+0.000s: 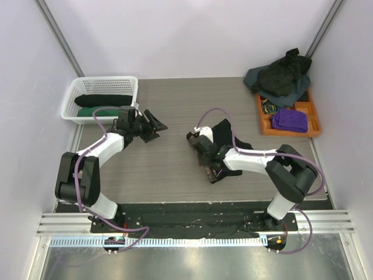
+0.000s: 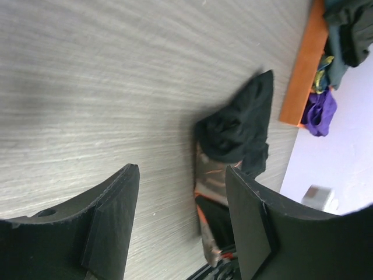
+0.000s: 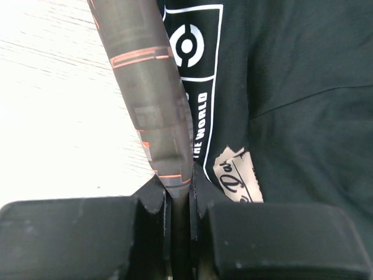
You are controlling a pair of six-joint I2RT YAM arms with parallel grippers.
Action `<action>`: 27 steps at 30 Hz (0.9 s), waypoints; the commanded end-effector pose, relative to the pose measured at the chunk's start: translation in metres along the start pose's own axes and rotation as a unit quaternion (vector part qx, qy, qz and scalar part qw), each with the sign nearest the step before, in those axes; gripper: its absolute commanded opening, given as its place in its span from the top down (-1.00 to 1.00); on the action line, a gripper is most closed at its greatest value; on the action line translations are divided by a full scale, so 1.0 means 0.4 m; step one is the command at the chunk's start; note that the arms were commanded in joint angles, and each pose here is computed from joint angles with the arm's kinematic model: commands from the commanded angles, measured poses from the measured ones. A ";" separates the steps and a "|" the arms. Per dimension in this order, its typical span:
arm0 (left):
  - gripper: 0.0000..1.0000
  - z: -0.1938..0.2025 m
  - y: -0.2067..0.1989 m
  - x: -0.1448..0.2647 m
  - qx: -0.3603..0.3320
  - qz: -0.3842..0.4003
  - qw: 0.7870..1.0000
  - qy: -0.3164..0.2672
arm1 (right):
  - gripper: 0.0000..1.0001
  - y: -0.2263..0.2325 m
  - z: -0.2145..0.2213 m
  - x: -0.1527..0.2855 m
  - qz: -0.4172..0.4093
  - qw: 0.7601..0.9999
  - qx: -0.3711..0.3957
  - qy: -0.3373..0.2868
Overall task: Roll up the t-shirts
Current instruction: Roll the T-shirt to the center of the board.
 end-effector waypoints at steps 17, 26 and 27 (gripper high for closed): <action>-0.82 0.162 -0.033 -0.140 -0.048 0.079 0.994 0.061 | 0.98 -0.043 0.010 -0.065 -0.332 0.915 -0.216 0.068; -0.99 0.192 -0.028 -0.207 -0.032 0.087 0.994 0.049 | 0.98 -0.046 0.007 -0.087 -0.351 0.903 -0.231 0.089; -0.99 0.192 -0.025 -0.215 -0.027 0.084 0.995 0.046 | 0.98 -0.046 0.004 -0.086 -0.352 0.903 -0.231 0.089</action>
Point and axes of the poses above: each gripper's point midway between its finger pads, its own x axis back along the fingers, its own y axis along the line the jaws close on, z = x × y, the point moved 8 cm from there along x, back along the fingers, and after that the axes turned 7 degrees about x, right-handed, at the moved point
